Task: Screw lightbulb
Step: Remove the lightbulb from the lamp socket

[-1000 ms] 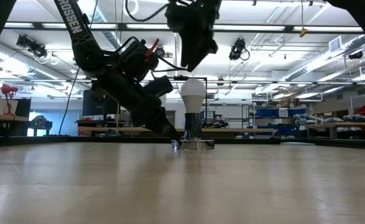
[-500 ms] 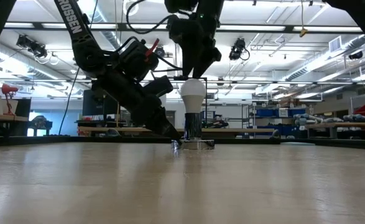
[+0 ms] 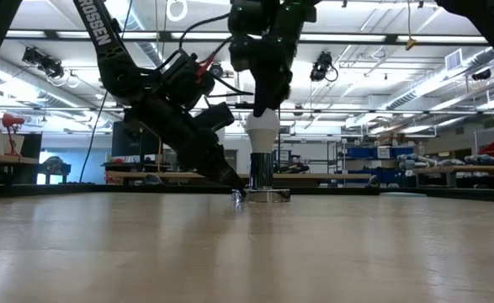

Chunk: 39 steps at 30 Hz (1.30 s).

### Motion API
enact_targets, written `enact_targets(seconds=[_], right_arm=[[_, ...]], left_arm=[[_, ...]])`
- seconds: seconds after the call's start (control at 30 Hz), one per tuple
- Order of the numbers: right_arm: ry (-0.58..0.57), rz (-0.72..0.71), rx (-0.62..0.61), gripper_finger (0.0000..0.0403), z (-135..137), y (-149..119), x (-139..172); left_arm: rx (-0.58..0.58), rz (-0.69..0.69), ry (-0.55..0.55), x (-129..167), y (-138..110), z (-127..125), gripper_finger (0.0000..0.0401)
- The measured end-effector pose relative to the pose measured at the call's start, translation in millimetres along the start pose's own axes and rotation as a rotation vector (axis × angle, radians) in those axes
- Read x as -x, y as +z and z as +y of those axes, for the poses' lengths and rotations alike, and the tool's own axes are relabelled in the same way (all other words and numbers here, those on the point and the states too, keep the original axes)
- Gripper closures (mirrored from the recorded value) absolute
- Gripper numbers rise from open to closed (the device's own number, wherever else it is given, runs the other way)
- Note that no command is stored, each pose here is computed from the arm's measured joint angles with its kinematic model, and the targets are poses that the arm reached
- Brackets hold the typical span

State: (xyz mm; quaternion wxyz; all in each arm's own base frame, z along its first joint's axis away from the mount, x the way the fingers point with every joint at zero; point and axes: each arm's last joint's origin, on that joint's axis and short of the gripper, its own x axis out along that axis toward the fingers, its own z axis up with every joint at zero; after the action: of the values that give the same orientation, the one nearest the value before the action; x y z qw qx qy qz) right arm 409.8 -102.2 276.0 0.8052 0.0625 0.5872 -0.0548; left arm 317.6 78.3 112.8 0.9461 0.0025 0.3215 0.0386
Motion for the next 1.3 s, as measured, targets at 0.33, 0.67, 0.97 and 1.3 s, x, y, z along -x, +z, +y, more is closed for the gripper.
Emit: enact_targets(seconds=[0.33,0.67,0.97,1.3], right_arm=[[-0.020,-0.032,0.405,0.0123,5.5,4.3,5.4],[-0.038,-0.106,-0.353,0.0102,21.0,13.5,25.9],[-0.126,-0.022,-0.518,0.0105,18.0,2.5,5.3],[-0.121,0.003,-0.264,0.0131,9.3,-0.5,-0.9]], left_arm=[[0.000,0.000,0.000,0.0,0.0,0.1,0.0400],[0.004,0.000,-0.001,0.0,0.0,0.1,0.0400],[0.007,0.002,-0.002,0.0,-0.1,0.1,0.0400],[0.006,0.001,-0.002,0.0,0.0,0.1,0.0400]])
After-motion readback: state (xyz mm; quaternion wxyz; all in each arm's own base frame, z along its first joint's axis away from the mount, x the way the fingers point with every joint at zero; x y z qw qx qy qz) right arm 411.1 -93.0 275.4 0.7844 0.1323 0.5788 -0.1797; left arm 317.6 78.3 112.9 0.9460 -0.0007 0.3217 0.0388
